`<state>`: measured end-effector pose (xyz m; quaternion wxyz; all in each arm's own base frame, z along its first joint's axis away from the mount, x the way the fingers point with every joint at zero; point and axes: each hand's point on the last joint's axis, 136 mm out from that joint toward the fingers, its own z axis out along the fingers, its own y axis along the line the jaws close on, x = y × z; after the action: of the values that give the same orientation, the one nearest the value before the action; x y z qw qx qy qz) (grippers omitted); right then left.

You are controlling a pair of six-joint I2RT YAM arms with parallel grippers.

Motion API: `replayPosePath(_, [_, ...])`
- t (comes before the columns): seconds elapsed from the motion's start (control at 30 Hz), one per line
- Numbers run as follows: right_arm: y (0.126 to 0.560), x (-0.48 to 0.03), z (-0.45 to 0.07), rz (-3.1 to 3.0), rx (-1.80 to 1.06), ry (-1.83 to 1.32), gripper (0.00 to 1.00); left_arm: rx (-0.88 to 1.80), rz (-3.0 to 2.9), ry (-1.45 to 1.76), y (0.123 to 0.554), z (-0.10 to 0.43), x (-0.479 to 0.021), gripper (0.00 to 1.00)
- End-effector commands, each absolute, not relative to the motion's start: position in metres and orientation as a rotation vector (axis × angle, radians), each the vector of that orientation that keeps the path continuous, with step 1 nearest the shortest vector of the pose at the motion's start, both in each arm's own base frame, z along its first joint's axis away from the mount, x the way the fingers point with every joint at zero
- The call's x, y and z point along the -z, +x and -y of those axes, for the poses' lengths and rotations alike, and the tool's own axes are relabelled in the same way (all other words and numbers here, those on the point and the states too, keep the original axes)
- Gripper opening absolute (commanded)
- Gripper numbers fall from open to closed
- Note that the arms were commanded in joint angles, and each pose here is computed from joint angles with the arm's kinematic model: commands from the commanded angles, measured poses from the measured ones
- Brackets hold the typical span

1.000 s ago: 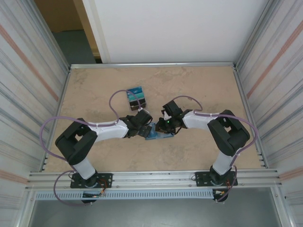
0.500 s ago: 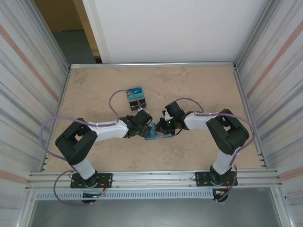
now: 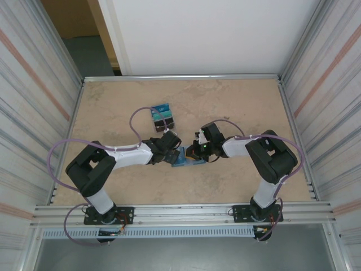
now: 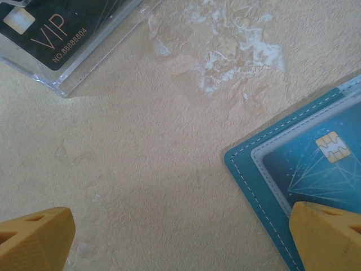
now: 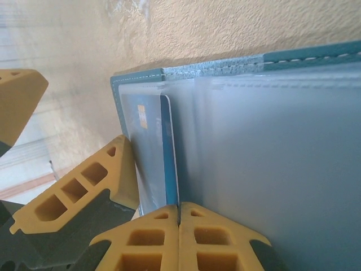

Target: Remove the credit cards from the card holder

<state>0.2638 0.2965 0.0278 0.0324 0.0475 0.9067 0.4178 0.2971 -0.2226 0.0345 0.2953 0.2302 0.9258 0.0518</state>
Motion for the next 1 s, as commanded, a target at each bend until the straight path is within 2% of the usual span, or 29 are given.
replayPosePath(0.0, [0.266,-0.032,-0.297,-2.765,-1.307,0.149,0.0,-0.176,-2.507,0.665,0.288,0.218,-0.025,0.99])
replayPosePath(0.37, [0.274,-0.028,-0.263,-2.826,-1.019,0.165,0.0,-0.195,-2.486,0.663,0.292,0.213,-0.03,0.99])
replayPosePath(0.63, [0.279,-0.041,-0.256,-2.808,-0.964,0.146,0.0,-0.181,-2.463,0.662,0.296,0.216,-0.039,0.99])
replayPosePath(0.97, [0.28,-0.053,-0.251,-2.782,-0.931,0.138,0.0,-0.074,-2.387,0.648,0.305,0.235,-0.077,0.99])
